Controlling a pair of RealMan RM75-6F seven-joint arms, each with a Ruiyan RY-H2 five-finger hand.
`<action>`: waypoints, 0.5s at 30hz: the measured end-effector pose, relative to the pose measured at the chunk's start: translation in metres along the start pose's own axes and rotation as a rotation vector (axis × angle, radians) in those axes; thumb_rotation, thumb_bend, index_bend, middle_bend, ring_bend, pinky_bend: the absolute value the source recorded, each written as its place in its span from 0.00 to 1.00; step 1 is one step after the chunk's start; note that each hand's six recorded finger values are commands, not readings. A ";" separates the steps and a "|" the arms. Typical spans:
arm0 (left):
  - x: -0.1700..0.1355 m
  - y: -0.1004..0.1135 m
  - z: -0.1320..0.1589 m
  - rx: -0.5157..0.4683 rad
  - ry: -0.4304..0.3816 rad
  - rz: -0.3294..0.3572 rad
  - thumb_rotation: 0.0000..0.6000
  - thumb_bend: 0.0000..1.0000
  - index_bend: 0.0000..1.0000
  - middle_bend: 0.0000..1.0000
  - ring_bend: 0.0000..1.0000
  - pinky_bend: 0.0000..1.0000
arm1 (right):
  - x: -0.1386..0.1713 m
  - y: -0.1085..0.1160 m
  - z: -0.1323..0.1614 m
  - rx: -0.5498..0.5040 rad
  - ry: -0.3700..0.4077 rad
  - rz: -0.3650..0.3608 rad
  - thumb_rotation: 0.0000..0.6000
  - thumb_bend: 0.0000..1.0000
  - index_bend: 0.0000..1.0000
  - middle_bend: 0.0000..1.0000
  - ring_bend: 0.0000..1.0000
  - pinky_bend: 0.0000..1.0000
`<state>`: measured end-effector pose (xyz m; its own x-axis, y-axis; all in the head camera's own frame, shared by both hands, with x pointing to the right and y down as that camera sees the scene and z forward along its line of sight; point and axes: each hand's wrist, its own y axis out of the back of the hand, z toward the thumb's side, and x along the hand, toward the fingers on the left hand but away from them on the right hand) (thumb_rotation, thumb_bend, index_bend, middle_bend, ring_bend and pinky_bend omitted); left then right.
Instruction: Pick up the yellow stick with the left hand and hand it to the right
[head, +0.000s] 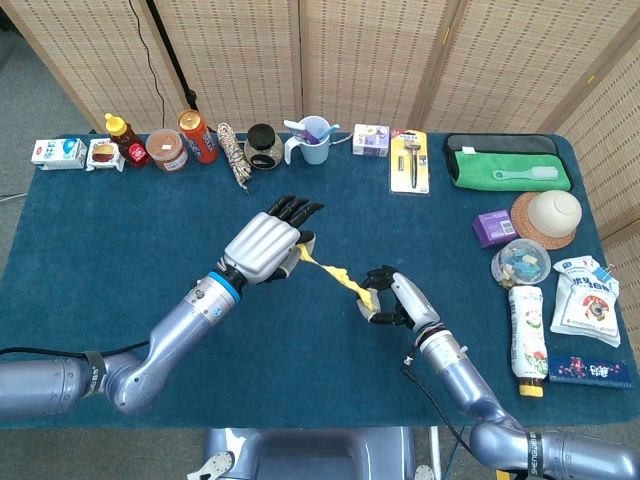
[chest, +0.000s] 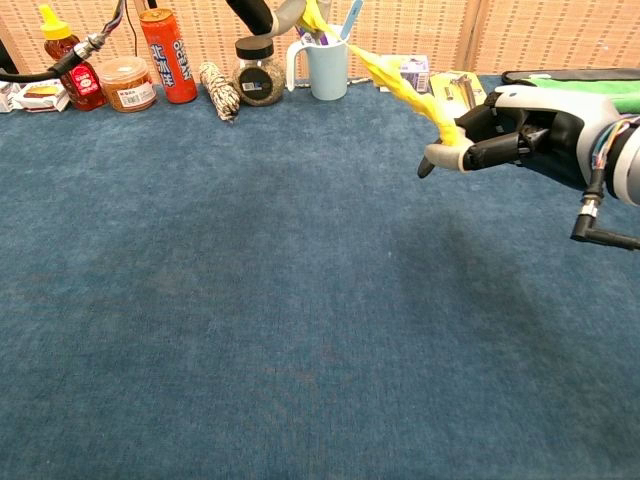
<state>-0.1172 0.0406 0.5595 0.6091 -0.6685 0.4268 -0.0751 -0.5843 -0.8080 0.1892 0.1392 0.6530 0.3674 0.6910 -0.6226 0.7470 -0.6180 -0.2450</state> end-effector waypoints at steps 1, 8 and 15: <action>0.000 0.001 -0.001 -0.001 0.003 0.002 1.00 0.63 0.60 0.07 0.00 0.00 | 0.000 0.001 -0.001 0.000 -0.002 -0.001 1.00 0.58 0.82 0.45 0.19 0.00; -0.005 0.009 -0.015 -0.008 0.028 0.019 1.00 0.63 0.60 0.07 0.00 0.00 | 0.003 0.007 -0.005 0.002 -0.011 -0.013 1.00 0.59 0.82 0.45 0.19 0.00; -0.014 0.021 -0.029 -0.002 0.047 0.046 1.00 0.63 0.60 0.07 0.00 0.00 | 0.007 0.017 -0.010 0.026 -0.021 -0.025 1.00 0.58 0.82 0.45 0.19 0.00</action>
<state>-0.1501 0.0247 0.5487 0.5675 -0.7154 0.4076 -0.1042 -0.5534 -0.8263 0.2101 0.1371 0.6515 0.3368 0.6989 -0.6310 0.7412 -0.6100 -0.2800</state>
